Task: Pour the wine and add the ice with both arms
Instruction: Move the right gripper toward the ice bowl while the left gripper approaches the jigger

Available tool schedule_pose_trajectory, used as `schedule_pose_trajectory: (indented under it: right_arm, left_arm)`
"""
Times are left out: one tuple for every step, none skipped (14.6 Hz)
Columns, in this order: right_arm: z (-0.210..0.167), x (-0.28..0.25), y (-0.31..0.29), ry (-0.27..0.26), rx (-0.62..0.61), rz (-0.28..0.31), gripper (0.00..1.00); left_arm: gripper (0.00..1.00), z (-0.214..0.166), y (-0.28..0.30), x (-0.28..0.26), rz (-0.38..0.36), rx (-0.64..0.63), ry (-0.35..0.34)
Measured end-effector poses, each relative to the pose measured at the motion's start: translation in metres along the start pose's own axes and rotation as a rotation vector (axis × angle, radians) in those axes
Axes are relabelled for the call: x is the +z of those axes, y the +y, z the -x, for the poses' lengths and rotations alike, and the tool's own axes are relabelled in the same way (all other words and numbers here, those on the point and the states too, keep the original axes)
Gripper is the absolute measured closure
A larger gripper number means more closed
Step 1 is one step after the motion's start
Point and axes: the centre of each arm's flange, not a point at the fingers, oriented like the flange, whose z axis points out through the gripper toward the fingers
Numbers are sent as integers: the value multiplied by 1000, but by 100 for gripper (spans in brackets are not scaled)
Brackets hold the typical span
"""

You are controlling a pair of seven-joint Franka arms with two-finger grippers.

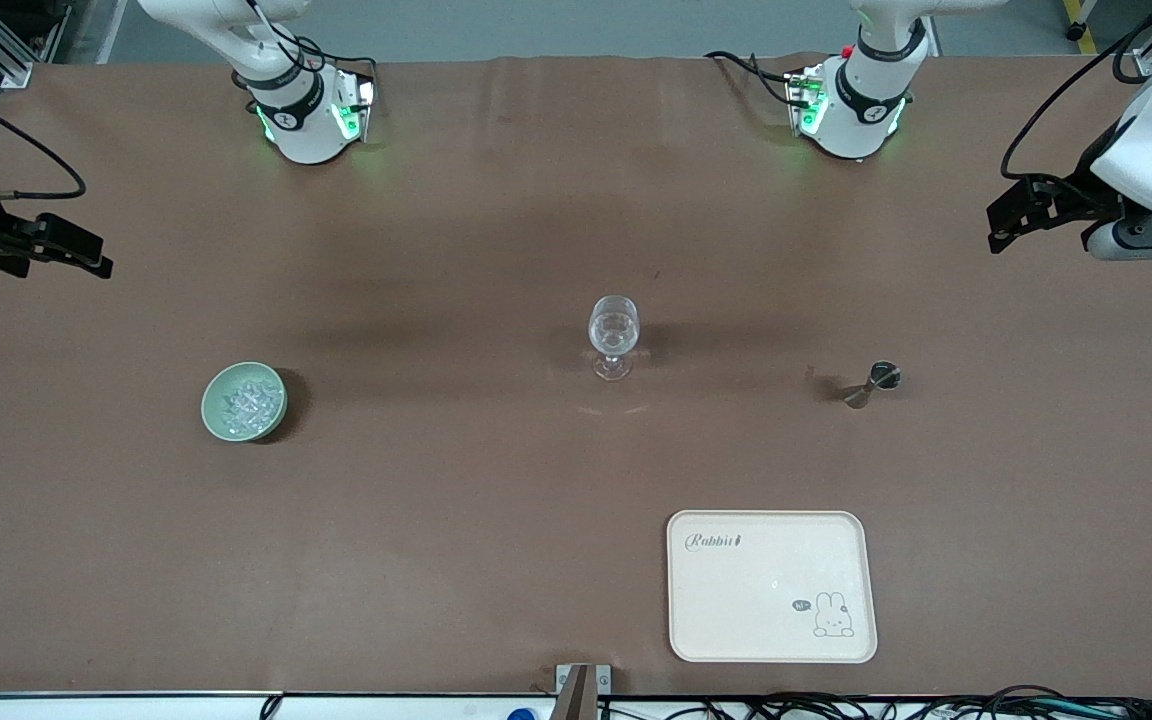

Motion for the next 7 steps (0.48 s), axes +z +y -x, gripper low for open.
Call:
schedule_pose_trajectory:
  right_arm:
    - [1, -1, 0, -1, 0, 0, 0]
    - [1, -1, 0, -1, -1, 0, 0]
    - [2, -2, -1, 0, -1, 0, 0]
    - [2, -2, -1, 0, -2, 0, 0]
    - [2, -2, -1, 0, -3, 0, 0]
    - [2, -2, -1, 1, -3, 0, 0]
    - [2, -2, -1, 1, -3, 0, 0]
  left_arm:
    - [0, 0, 0, 0, 0, 0, 0]
    - [0, 0, 0, -1, 0, 0, 1]
    - [0, 0, 0, -2, 1, -1, 4]
    - [0, -1, -1, -5, 2, -1, 12]
    - [0, -4, -2, -10, 4, -1, 22]
    - [0, -7, -4, -14, 6, 0, 31]
    - [0, -10, -6, -15, 8, -3, 35]
